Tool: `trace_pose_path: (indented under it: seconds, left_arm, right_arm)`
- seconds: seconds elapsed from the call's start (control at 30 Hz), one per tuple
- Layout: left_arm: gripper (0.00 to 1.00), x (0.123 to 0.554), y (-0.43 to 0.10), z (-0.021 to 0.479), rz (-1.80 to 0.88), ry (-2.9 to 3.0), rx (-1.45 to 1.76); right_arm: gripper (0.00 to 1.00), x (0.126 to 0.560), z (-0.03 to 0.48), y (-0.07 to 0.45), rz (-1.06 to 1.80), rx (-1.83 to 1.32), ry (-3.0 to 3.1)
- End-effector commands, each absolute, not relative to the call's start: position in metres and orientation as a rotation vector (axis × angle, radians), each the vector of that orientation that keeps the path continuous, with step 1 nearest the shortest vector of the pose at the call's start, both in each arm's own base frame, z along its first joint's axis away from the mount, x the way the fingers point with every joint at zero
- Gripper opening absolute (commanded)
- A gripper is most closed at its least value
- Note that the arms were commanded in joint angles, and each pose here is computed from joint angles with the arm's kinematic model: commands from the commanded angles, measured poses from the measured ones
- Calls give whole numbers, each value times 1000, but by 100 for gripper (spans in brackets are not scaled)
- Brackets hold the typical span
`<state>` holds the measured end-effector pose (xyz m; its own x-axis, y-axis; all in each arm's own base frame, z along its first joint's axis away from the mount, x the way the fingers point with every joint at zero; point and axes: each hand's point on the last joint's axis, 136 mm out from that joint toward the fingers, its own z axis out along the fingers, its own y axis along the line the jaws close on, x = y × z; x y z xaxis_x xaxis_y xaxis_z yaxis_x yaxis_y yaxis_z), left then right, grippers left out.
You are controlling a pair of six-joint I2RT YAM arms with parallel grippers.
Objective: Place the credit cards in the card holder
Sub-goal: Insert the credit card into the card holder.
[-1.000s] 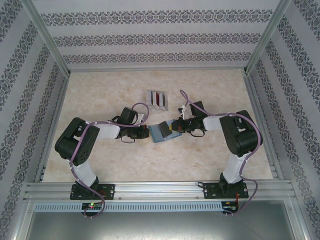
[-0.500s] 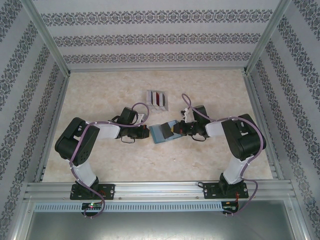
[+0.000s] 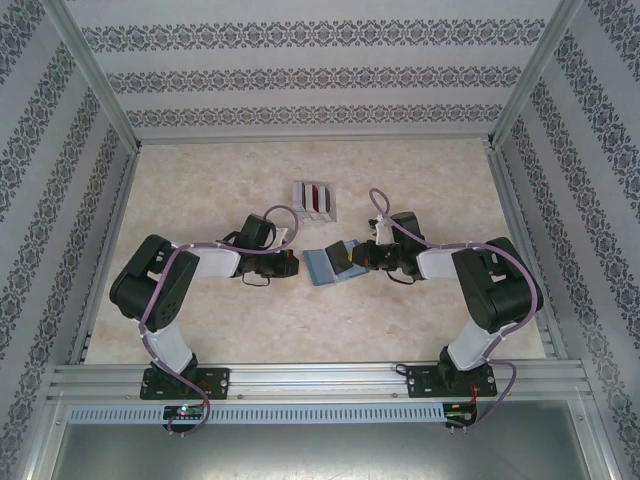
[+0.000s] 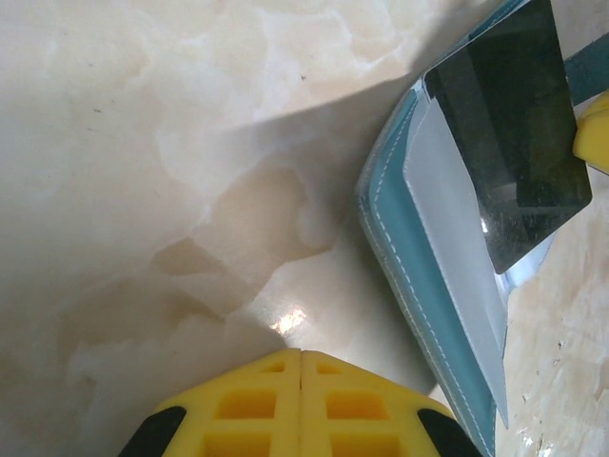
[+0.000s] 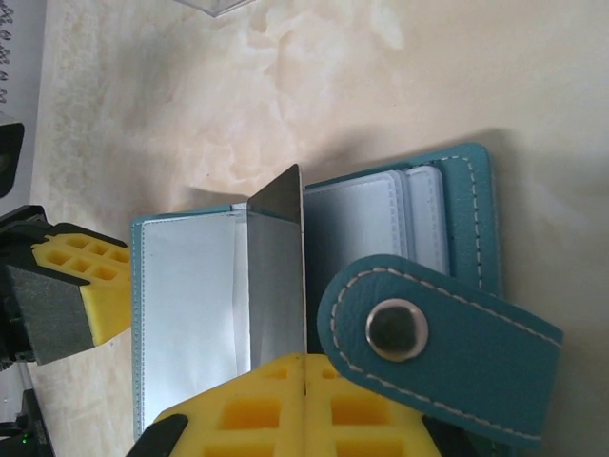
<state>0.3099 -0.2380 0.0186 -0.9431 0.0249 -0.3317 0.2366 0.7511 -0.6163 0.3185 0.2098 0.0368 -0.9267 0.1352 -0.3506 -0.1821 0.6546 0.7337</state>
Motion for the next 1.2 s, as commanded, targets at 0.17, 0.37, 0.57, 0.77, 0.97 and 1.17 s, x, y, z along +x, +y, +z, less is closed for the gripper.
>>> trace_pose_path:
  seconds: [0.17, 0.37, 0.57, 0.77, 0.97, 1.17]
  left_arm:
    - [6, 308, -239, 21, -977, 2611, 214]
    - [14, 304, -246, 35, -1039, 2593, 248]
    - [22, 301, -251, 51, -1095, 2578, 261]
    - [14, 306, -254, 39, -1079, 2623, 218]
    - [4, 313, -251, 23, -1019, 2674, 149]
    - [0, 313, -238, 7, -899, 2732, 74]
  right_arm:
    - [0, 312, 29, 215, 1194, -82, 2522]
    - [0, 306, 26, 220, 1228, -73, 2513]
    - [0, 305, 26, 226, 1280, -65, 2495]
    - [0, 301, 27, 231, 1303, -71, 2486]
    - [0, 298, 28, 233, 1321, -70, 2477]
    - [0, 295, 27, 232, 1318, -56, 2479]
